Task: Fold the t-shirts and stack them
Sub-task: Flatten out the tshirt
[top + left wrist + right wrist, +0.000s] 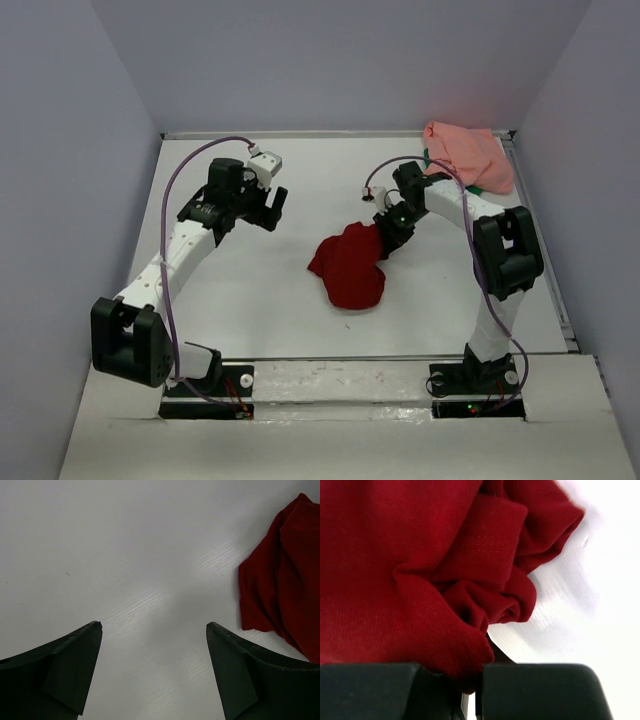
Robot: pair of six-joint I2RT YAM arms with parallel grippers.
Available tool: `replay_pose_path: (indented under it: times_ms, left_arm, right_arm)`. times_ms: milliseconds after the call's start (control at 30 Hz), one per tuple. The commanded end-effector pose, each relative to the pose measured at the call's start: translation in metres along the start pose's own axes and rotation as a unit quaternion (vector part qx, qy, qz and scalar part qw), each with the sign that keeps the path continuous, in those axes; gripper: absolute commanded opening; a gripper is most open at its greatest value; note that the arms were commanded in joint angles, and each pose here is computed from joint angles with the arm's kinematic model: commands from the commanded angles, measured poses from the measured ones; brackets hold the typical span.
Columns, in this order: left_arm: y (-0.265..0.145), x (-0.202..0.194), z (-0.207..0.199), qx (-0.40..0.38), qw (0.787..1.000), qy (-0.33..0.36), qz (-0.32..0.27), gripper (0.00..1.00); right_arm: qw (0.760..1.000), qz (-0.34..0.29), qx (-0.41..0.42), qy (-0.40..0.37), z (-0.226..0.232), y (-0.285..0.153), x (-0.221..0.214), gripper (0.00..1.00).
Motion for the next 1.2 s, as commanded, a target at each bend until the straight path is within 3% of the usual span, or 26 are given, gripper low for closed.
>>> replay_pose_path:
  times_ms: [0,200,233,267,300,367,400,433,633,867,1167]
  left_arm:
    - [-0.012,0.022,0.002,0.007,0.999,0.014,-0.041,0.95]
    - [-0.013,0.023,0.003,0.011,0.999,0.015,-0.042,0.95]
    - [-0.015,0.023,0.003,0.012,0.999,0.016,-0.044,0.95]
    - [-0.015,0.024,0.003,0.012,0.999,0.016,-0.044,0.95]
    - [-0.015,0.023,0.004,0.015,0.999,0.015,-0.044,0.95]
    - [-0.014,0.023,0.003,0.014,0.999,0.016,-0.043,0.95]
    - [-0.014,0.023,0.003,0.012,0.999,0.016,-0.043,0.95]
    - [-0.013,0.023,0.003,0.012,0.999,0.015,-0.041,0.95]
    - [-0.016,0.024,0.003,0.016,0.999,0.016,-0.043,0.95]
    - [-0.023,0.028,0.016,0.067,0.997,0.01,-0.045,0.95]
    - [-0.044,0.025,0.033,0.105,0.992,-0.016,-0.072,0.96]
  right_arm:
    - [0.995,-0.083,-0.019,-0.047,0.009,-0.038,0.039,0.0]
    - [0.99,-0.117,-0.035,-0.072,0.021,-0.077,0.06,0.0]
    - [0.992,-0.097,-0.04,-0.074,0.019,-0.074,0.055,0.27]
    - [0.991,-0.097,-0.044,-0.075,0.018,-0.075,0.055,0.27]
    - [0.993,-0.09,-0.043,-0.07,0.018,-0.07,0.05,0.11]
    - [0.991,-0.105,-0.038,-0.075,0.018,-0.068,0.052,0.01]
    - [0.991,-0.11,-0.031,-0.068,0.019,-0.068,0.054,0.2]
    - [0.99,-0.122,-0.023,-0.072,0.021,-0.074,0.061,0.31]
    - [0.987,-0.139,0.008,-0.08,0.027,-0.086,0.076,0.5]
    - [0.979,-0.169,0.075,-0.087,0.044,-0.103,0.097,0.52]
    - [0.981,-0.111,0.098,-0.127,0.08,-0.066,0.1,0.53]
Point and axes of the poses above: each gripper's point midway between its finger pads, its own y axis out along the fingers, its own z axis along the line the jaws close on, x = y × z, the point moved 10 cm from there along -y, back along the fingers, and after that the axes turned 1 degree about -y, right-handed, at the moved point
